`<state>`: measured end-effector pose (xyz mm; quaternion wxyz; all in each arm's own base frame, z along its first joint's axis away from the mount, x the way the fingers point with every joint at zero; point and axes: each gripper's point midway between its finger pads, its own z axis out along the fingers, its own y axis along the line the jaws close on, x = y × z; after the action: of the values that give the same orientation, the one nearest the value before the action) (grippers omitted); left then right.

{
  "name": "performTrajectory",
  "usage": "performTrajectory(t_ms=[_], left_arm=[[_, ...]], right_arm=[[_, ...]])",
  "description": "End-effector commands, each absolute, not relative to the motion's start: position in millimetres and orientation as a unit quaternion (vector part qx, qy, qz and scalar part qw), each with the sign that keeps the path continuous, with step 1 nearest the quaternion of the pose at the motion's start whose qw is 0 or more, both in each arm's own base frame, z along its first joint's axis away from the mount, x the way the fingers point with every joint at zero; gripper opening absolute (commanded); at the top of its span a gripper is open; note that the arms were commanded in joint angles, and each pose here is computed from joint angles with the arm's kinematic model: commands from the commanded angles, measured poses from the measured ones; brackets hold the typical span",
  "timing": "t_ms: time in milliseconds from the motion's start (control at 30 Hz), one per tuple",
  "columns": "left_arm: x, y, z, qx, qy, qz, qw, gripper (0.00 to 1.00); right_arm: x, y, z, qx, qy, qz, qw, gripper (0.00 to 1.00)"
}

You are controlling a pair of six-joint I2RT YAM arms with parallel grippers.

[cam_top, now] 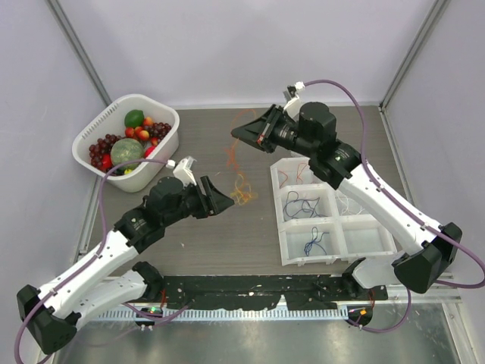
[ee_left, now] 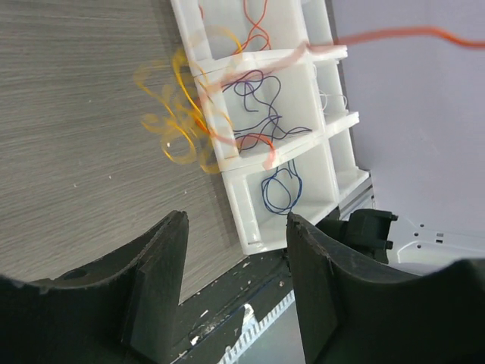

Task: Untangle the cables

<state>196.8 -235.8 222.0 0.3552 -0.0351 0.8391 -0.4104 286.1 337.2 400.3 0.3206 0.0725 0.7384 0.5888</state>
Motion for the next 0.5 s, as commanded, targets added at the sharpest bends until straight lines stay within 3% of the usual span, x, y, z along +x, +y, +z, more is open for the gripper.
performTrajectory(t_ms=[0, 167, 267, 467], left_arm=[[199.3, -240.5, 253.5, -0.028, 0.802, -0.450, 0.393, 0.58], [198.4, -236.8, 259.1, -0.016, 0.795, -0.448, 0.409, 0.70], [198.9, -236.8, 258.4, -0.008, 0.796, -0.443, 0.413, 0.72], [202.4, -242.5, 262.2, 0.001, 0.787, -0.451, 0.422, 0.65]], right_arm=[[284.3, 330.7, 458.7, 0.070, 0.689, 0.627, 0.357, 0.01], [288.3, 332.4, 473.8, 0.074, 0.678, 0.634, 0.364, 0.01], [291.6, 333.5, 482.6, 0.079, 0.671, 0.640, 0.366, 0.01], [292.3, 332.6, 502.2, 0.096, 0.650, 0.661, 0.363, 0.01]])
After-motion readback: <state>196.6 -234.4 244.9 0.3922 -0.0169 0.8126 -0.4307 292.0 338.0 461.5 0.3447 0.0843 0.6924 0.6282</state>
